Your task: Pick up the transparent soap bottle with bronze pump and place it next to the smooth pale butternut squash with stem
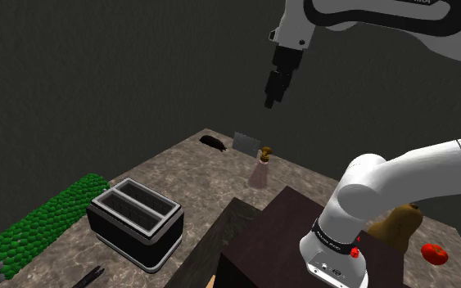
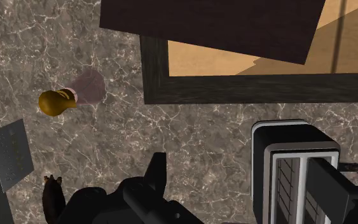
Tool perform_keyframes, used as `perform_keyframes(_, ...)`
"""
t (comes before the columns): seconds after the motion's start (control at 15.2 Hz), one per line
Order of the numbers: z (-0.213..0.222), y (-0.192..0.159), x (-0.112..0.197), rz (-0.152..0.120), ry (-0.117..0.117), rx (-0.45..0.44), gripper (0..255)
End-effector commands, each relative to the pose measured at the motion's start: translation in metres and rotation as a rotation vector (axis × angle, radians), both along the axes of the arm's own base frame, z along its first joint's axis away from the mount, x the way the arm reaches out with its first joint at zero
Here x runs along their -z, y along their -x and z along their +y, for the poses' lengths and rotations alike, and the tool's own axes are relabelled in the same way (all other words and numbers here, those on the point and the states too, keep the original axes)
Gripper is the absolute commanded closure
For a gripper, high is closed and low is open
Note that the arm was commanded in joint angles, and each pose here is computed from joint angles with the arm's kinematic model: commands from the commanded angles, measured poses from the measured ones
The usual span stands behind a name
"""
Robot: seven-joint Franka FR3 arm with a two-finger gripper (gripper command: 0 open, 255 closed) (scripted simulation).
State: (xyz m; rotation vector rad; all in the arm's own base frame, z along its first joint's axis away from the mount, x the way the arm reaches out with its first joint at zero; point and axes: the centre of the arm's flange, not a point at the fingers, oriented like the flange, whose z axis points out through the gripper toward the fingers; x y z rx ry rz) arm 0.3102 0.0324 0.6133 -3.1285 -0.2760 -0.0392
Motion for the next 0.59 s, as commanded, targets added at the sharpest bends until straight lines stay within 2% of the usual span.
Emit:
perform_keyframes(0.0, 0.0, 0.0, 0.0, 0.0, 0.0, 0.0, 0)
perform_keyframes(0.53, -0.076, -0.049, 0.063, 0.029, -0.028, 0.097, 0)
